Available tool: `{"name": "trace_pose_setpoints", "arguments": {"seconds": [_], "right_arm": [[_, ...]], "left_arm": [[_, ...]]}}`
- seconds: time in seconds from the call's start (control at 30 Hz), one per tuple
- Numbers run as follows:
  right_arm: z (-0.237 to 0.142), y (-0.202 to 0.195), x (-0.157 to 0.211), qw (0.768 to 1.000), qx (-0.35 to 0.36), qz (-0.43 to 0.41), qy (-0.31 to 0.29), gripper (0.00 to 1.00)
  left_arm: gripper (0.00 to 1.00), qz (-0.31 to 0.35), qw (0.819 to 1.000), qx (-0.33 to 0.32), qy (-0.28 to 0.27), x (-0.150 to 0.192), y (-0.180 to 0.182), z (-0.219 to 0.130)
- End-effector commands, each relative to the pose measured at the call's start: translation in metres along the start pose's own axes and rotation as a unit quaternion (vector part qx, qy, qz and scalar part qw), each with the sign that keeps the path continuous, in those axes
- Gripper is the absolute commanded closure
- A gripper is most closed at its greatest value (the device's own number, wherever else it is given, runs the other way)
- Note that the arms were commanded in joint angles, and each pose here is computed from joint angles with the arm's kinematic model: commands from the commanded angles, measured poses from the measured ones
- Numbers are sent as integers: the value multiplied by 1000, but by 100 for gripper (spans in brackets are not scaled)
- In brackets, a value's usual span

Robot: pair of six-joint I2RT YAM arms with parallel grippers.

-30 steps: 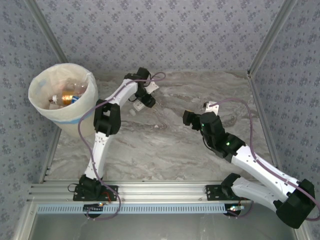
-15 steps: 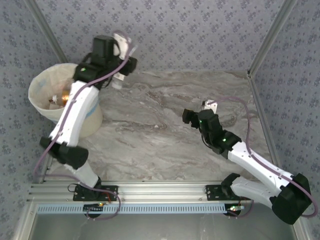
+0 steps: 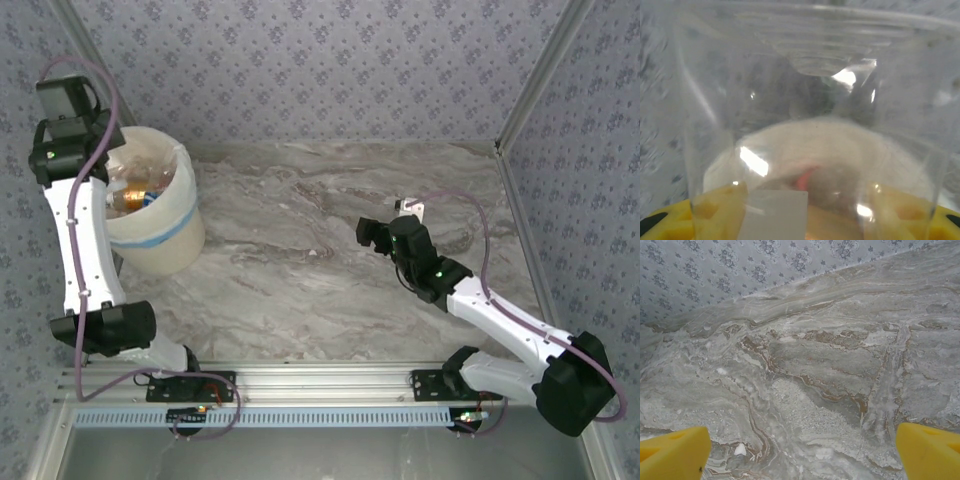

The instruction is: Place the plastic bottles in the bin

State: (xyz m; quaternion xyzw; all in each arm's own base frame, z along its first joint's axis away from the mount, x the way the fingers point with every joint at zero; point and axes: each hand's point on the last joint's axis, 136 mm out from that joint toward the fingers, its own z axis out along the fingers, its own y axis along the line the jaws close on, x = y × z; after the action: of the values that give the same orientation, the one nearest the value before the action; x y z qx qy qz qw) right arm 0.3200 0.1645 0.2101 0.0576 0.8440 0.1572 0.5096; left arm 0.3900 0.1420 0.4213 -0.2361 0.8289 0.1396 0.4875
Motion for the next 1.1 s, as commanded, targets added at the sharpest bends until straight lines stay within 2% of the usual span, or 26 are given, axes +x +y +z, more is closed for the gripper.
{"name": "trace_pose_setpoints", "arguments": {"seconds": [0.0, 0.07, 0.1, 0.23, 0.3, 0.4, 0.47, 0.57, 0.67, 0.73, 0.8, 0.93, 1.07], "right_arm": [[-2, 7, -15, 1000, -11, 7, -16, 3], [-2, 7, -16, 1000, -11, 5, -15, 3], [-3, 7, -16, 1000, -11, 5, -15, 3], [-6, 5, -18, 1000, -8, 4, -17, 3], [-8, 3, -20, 1000, -2, -2, -20, 3], [-14, -5, -27, 999, 16, -18, -29, 3], [-18, -13, -31, 999, 30, -29, -31, 3], [-24, -29, -38, 997, 52, -39, -35, 2], [-31, -52, -44, 994, 83, -51, -44, 2], [-34, -72, -47, 991, 111, -64, -48, 2], [-39, -98, -49, 984, 150, -77, -49, 2], [-38, -147, -43, 971, 212, -103, -43, 1], [-14, -186, -17, 971, 217, -95, -25, 0]], "left_arm": [[58, -45, 997, -26, 51, 25, 25, 18], [43, -67, 994, -52, 63, 33, 40, 25], [38, -74, 993, -56, 67, 35, 42, 28], [17, -96, 992, -34, 78, 35, 33, 23], [11, -102, 992, -5, 69, 28, 19, 9], [1, -77, 996, 46, 20, 13, -18, -27], [1, -58, 996, 72, -7, 9, -43, -50], [1, -19, 986, 164, -19, 25, -96, -81], [0, 38, 952, 300, -49, 64, -159, -111], [0, 66, 936, 337, -74, 99, -177, -114], [0, 80, 933, 338, -94, 135, -174, -105], [1, 124, 946, 276, -114, 195, -141, -72], [0, 156, 954, 221, -127, 247, -120, -31]]}}
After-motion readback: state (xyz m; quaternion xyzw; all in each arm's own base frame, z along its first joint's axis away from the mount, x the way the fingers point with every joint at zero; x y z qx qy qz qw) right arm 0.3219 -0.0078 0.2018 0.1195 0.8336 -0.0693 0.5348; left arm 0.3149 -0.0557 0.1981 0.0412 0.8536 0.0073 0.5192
